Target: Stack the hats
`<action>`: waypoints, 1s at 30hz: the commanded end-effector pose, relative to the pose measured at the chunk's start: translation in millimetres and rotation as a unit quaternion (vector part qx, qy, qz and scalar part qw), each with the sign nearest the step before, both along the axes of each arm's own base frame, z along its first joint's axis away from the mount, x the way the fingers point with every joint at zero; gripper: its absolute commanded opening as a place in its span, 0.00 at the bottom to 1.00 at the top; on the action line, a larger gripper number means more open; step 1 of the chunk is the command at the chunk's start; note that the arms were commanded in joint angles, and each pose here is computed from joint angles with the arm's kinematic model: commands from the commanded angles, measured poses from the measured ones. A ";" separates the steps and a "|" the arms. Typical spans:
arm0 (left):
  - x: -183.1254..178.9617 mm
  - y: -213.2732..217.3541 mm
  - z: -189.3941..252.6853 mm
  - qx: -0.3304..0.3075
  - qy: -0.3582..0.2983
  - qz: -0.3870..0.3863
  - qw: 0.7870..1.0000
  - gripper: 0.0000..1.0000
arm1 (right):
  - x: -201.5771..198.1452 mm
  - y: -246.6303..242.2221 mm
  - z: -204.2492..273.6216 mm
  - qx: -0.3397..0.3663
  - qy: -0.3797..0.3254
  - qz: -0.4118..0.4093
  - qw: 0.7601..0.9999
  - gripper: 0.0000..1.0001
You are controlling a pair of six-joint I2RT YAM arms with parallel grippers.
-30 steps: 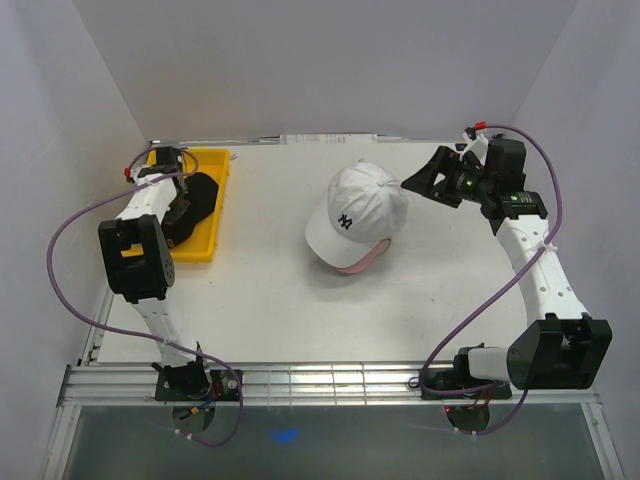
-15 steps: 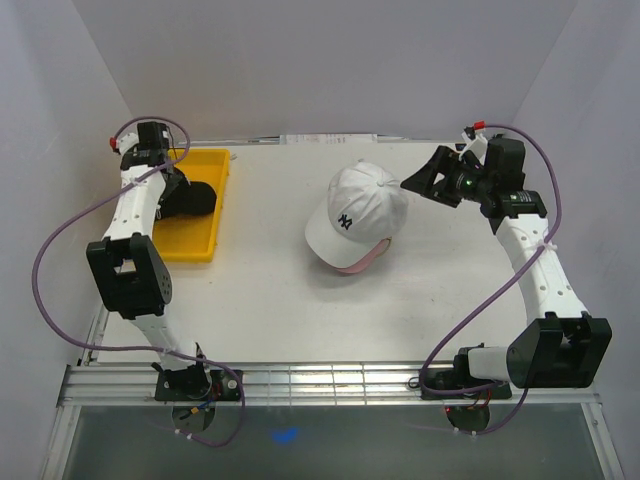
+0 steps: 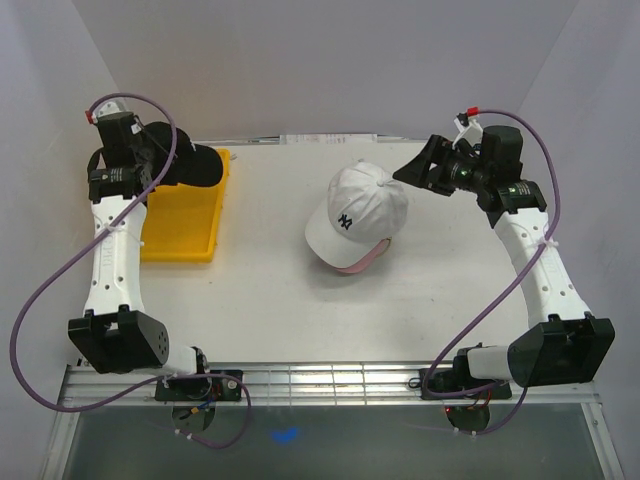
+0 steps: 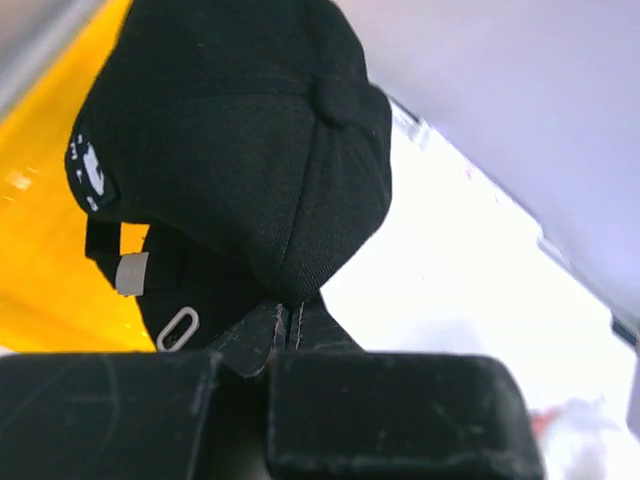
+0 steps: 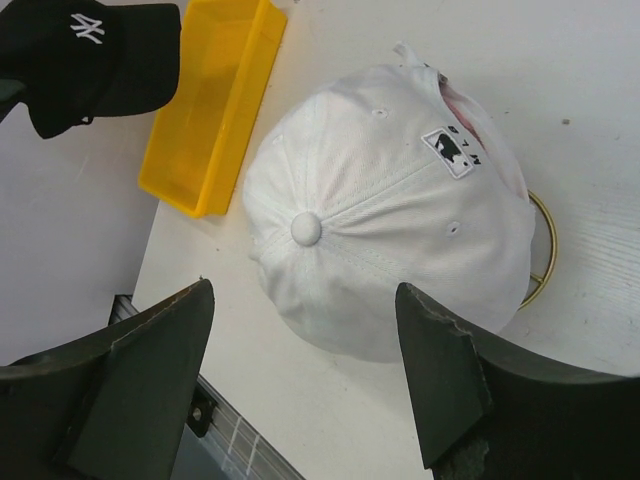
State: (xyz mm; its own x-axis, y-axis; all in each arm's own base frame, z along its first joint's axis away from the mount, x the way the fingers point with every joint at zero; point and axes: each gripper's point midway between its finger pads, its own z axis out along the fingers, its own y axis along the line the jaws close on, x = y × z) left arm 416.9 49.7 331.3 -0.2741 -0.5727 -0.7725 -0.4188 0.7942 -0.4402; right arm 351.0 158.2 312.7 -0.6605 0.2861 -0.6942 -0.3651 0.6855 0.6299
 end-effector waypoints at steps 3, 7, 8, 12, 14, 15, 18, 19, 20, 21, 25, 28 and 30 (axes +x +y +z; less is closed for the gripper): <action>-17.6 -56.3 3.7 -0.047 -0.025 -0.153 0.987 0.00 | -2.5 8.8 14.8 -0.008 -0.028 0.017 0.999 0.78; -35.6 -94.2 3.5 -0.086 -0.043 -0.253 0.963 0.00 | -5.5 31.2 26.1 -0.008 -0.049 0.061 0.997 0.78; -37.7 -99.7 10.0 -0.088 -0.056 -0.268 0.958 0.00 | -9.8 41.6 30.3 -0.008 -0.057 0.080 0.995 0.79; -55.1 -116.9 40.4 -0.093 -0.095 -0.317 0.939 0.00 | -16.9 65.5 51.5 -0.008 -0.090 0.126 0.988 0.79; -67.2 -122.9 62.9 -0.087 -0.120 -0.333 0.931 0.00 | -21.9 78.4 54.3 -0.007 -0.096 0.148 0.984 0.79; -72.3 -126.0 70.9 -0.085 -0.128 -0.342 0.927 0.00 | -25.1 83.6 57.7 -0.004 -0.102 0.161 0.982 0.79; -89.7 -134.6 95.2 -0.075 -0.156 -0.368 0.914 0.00 | -29.8 100.1 68.8 0.001 -0.120 0.191 0.974 0.79; -96.9 -137.0 102.4 -0.072 -0.165 -0.374 0.910 0.00 | -27.5 104.4 73.4 0.001 -0.128 0.196 0.972 0.79; -101.6 -139.5 107.0 -0.070 -0.171 -0.382 0.906 0.00 | -29.5 110.2 76.3 0.003 -0.132 0.206 0.970 0.79; -108.5 -144.9 111.0 -0.073 -0.176 -0.400 0.896 0.00 | -32.1 114.2 80.7 0.006 -0.139 0.218 0.966 0.79; -123.6 -160.7 114.9 -0.087 -0.183 -0.447 0.871 0.00 | -31.8 122.5 94.3 0.010 -0.163 0.229 0.960 0.80; -134.5 -173.4 118.7 -0.102 -0.193 -0.489 0.844 0.00 | -30.6 123.9 101.0 0.012 -0.167 0.226 0.960 0.80; -144.9 -184.0 128.1 -0.100 -0.209 -0.523 0.820 0.00 | -29.9 123.6 105.1 0.009 -0.172 0.224 0.959 0.80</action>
